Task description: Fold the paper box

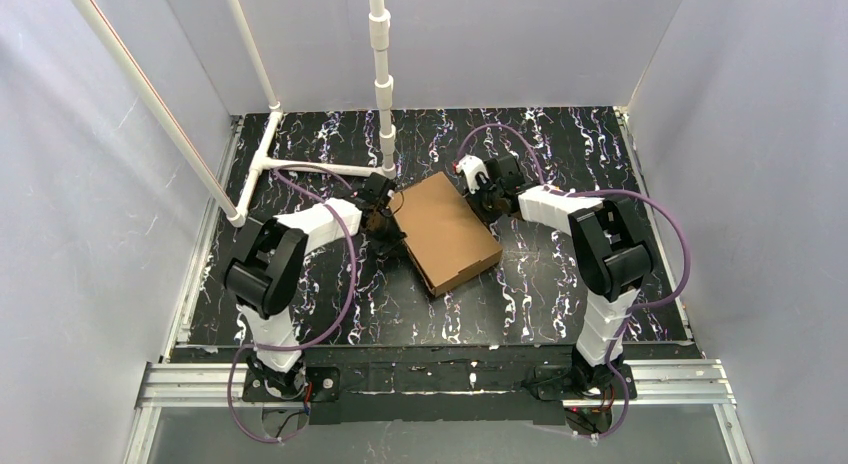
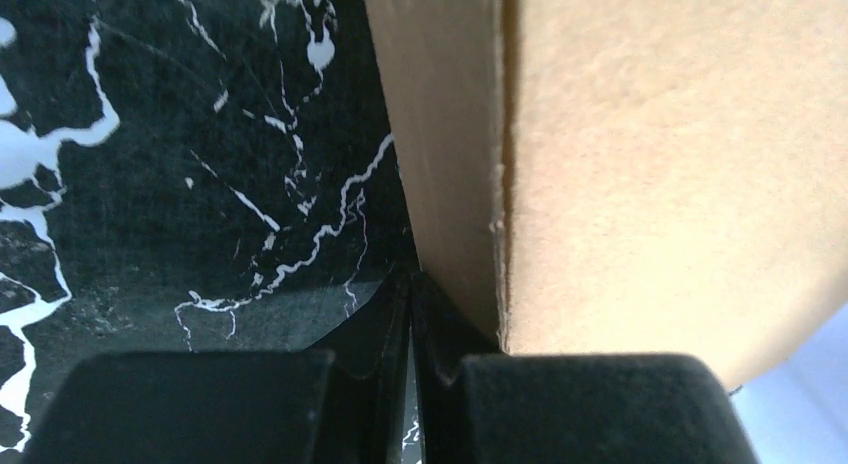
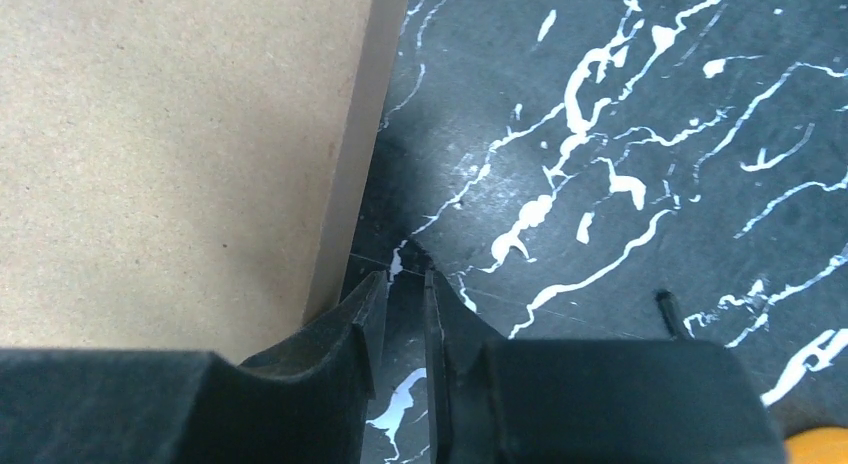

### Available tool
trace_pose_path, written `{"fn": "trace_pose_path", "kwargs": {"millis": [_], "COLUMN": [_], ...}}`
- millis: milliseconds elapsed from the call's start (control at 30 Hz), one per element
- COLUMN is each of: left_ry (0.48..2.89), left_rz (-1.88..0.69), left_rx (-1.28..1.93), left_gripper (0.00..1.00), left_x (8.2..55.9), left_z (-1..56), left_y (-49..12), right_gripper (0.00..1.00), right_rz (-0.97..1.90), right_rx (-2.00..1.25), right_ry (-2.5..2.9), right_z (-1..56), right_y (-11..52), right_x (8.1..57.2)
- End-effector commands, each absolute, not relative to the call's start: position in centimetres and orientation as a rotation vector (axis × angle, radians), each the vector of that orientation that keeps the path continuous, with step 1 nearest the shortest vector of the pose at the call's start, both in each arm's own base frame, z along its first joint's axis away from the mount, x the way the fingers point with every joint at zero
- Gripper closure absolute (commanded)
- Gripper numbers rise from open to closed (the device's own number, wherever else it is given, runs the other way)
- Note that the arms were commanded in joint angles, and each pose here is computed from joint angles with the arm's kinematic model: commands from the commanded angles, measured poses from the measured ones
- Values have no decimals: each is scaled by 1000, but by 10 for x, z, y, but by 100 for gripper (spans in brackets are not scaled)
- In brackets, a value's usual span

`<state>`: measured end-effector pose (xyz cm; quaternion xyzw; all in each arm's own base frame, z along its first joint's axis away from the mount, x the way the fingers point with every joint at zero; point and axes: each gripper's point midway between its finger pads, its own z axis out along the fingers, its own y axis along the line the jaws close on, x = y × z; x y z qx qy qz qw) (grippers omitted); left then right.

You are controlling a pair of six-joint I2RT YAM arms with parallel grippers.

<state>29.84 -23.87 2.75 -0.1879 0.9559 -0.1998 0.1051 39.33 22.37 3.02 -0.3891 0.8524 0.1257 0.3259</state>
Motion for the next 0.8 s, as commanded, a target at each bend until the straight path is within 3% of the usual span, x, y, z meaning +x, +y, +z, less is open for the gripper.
{"fn": "trace_pose_path", "kwargs": {"millis": [0, 267, 533, 767], "left_ry": [2753, 2723, 2719, 2754], "left_rz": [-625, -458, -897, -968], "left_rx": [-470, -358, -280, -402], "left_gripper": [97, 89, 86, 88], "left_x": [320, 293, 225, 194], "left_z": [54, 67, 60, 41], "left_y": [-267, -223, -240, -250], "right_gripper": [70, 65, 63, 63], "right_rz": [423, 421, 438, 422], "right_rx": [-1110, -1001, -1018, -999], "right_ry": [2211, 2215, 2216, 2232], "right_z": [27, 44, 49, 42], "right_y": [262, 225, 216, 206], "right_x": [365, 389, 386, 370]}}
